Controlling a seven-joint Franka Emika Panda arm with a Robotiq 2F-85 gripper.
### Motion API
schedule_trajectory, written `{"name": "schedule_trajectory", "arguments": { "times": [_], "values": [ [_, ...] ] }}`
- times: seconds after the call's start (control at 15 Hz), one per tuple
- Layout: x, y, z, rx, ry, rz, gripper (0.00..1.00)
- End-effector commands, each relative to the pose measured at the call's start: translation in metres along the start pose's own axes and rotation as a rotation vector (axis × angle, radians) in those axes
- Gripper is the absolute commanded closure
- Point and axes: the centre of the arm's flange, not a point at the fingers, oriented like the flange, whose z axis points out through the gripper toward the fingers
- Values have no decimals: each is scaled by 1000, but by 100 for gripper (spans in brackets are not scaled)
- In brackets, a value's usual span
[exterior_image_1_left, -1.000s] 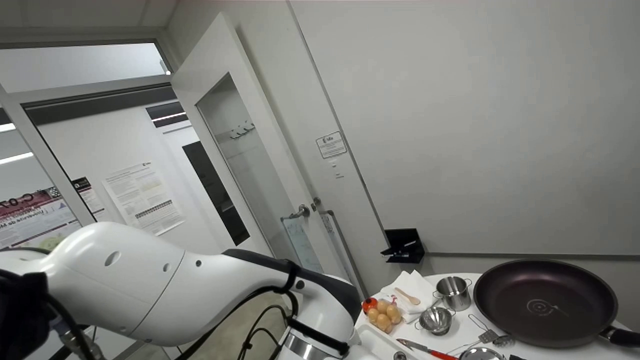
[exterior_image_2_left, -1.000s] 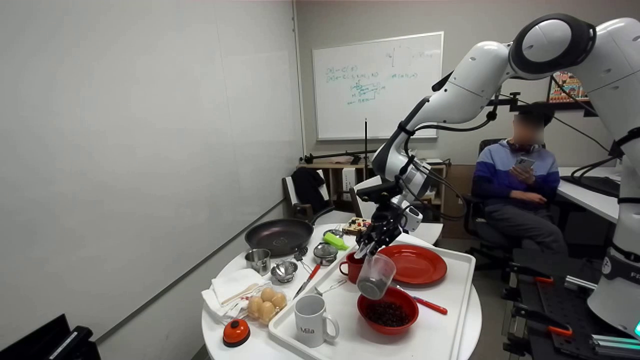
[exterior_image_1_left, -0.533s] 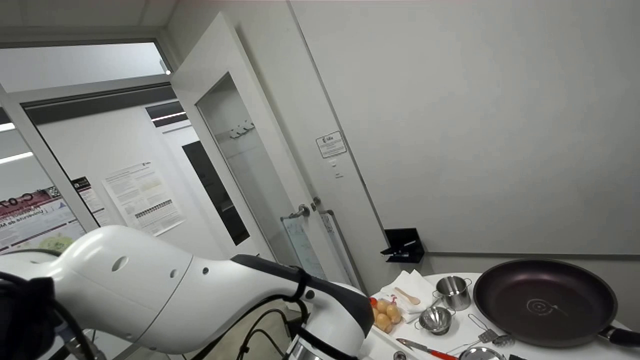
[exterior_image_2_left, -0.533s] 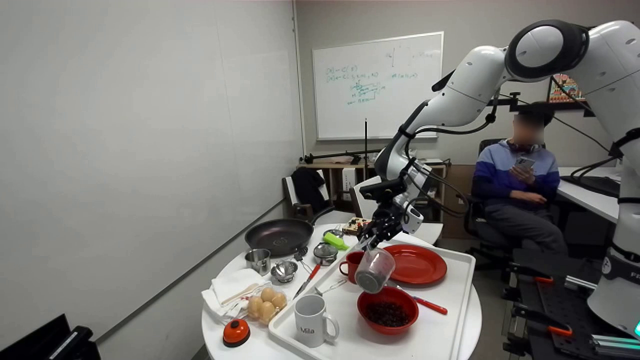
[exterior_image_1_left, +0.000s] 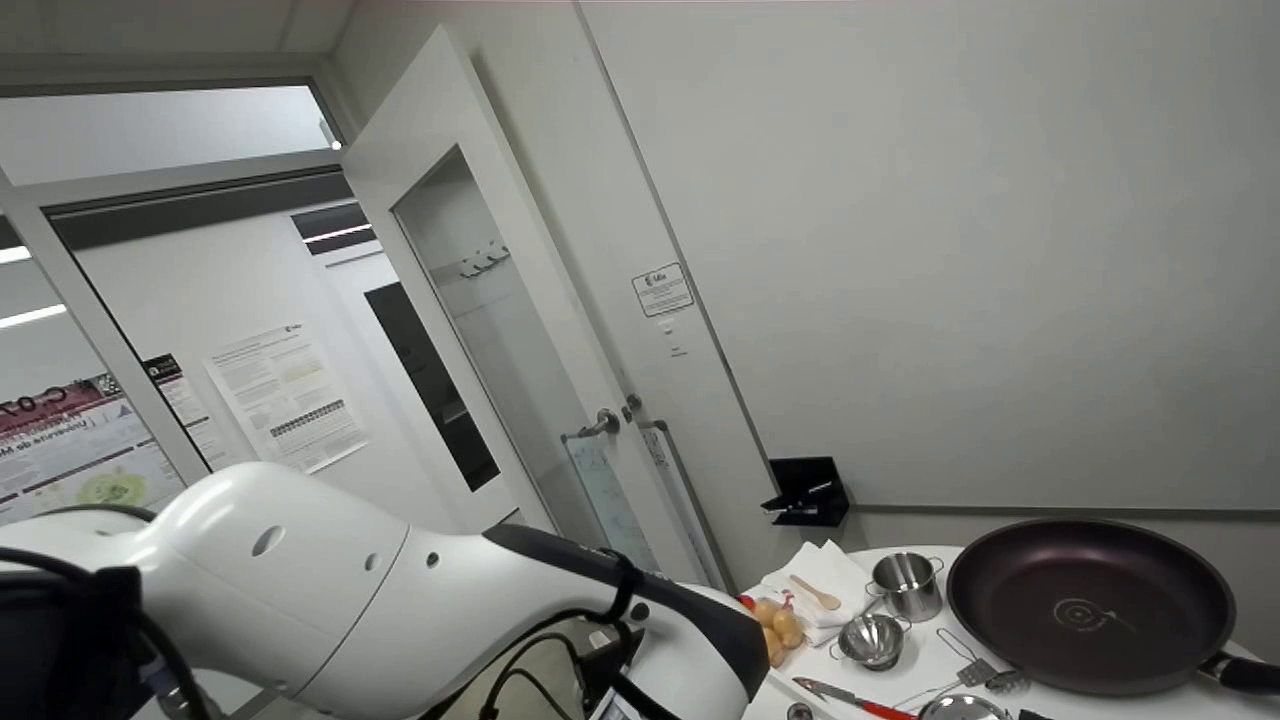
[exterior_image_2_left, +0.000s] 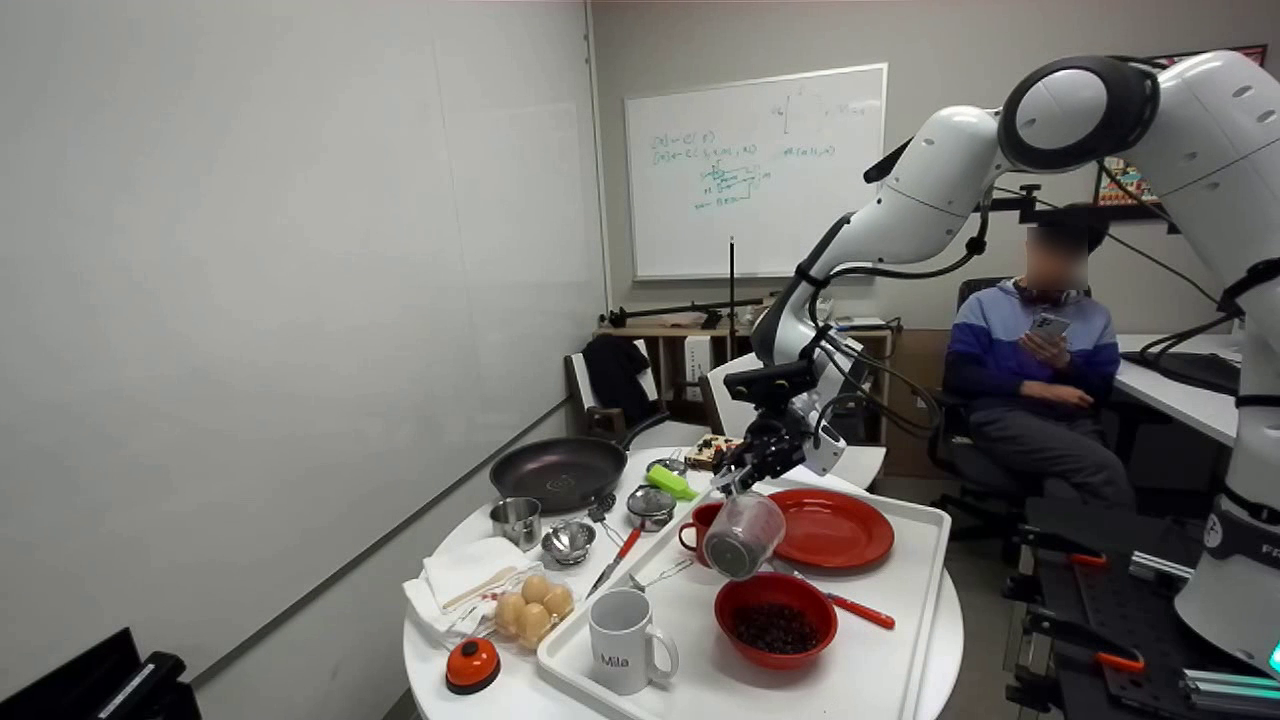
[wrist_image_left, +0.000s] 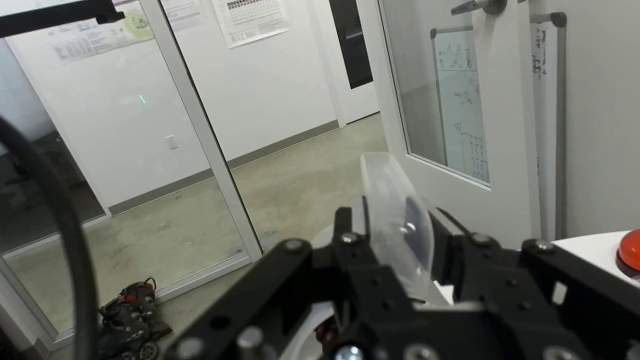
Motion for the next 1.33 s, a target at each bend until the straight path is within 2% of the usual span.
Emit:
{"name": "schedule_trajectory", "arguments": {
  "times": [0.0, 1.27],
  "values": [
    [1, -4, -3, -8, -61, -36, 89],
    [1, -3, -6, -63, -152, -78, 89]
  ]
}}
